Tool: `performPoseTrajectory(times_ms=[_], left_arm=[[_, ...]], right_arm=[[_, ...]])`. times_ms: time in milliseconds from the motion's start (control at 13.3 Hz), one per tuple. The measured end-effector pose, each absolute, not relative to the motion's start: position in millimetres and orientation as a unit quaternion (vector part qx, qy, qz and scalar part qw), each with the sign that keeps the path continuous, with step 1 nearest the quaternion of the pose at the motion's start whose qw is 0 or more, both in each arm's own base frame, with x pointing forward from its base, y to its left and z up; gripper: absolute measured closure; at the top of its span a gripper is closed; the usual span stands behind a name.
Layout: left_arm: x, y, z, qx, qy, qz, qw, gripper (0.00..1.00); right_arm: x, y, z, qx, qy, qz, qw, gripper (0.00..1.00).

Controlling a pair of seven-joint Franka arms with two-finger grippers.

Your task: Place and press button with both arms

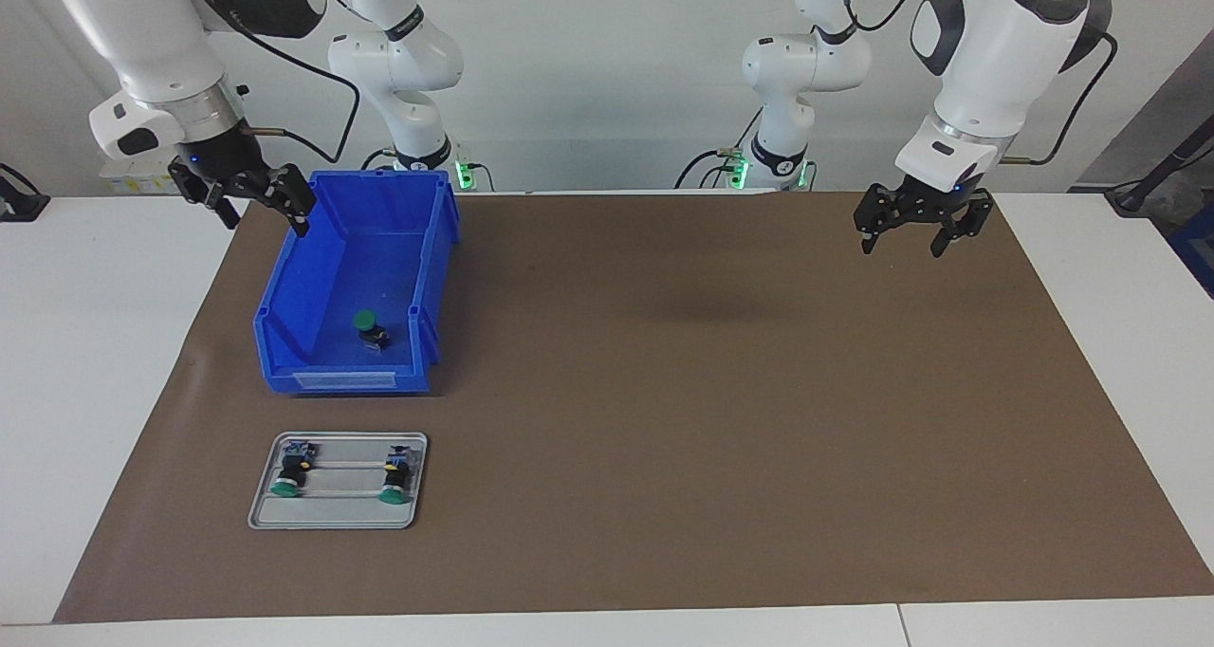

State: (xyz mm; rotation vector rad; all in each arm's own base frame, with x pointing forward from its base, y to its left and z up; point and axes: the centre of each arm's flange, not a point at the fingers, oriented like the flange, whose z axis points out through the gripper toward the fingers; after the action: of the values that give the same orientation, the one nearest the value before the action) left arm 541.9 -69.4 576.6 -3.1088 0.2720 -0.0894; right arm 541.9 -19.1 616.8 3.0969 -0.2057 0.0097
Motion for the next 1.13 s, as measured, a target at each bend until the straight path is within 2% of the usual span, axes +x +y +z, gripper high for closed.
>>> performPoseTrajectory(times_ms=[300,676,1126], left_arm=[[542,-69,577,-0.996,0.087,-0.029,0.01,0.0],[542,-69,577,-0.996,0.087,-0.029,0.01,0.0],[542,-69,577,-0.996,0.087,-0.029,0.01,0.0]], right_arm=[[550,55,614,0.999,-0.036,0.001,0.024,0.01],[552,12,632,0.999,-0.048,0.015,0.007,0.01],[547,9,642,0.999,-0.03,0.002,0.014,0.0]])
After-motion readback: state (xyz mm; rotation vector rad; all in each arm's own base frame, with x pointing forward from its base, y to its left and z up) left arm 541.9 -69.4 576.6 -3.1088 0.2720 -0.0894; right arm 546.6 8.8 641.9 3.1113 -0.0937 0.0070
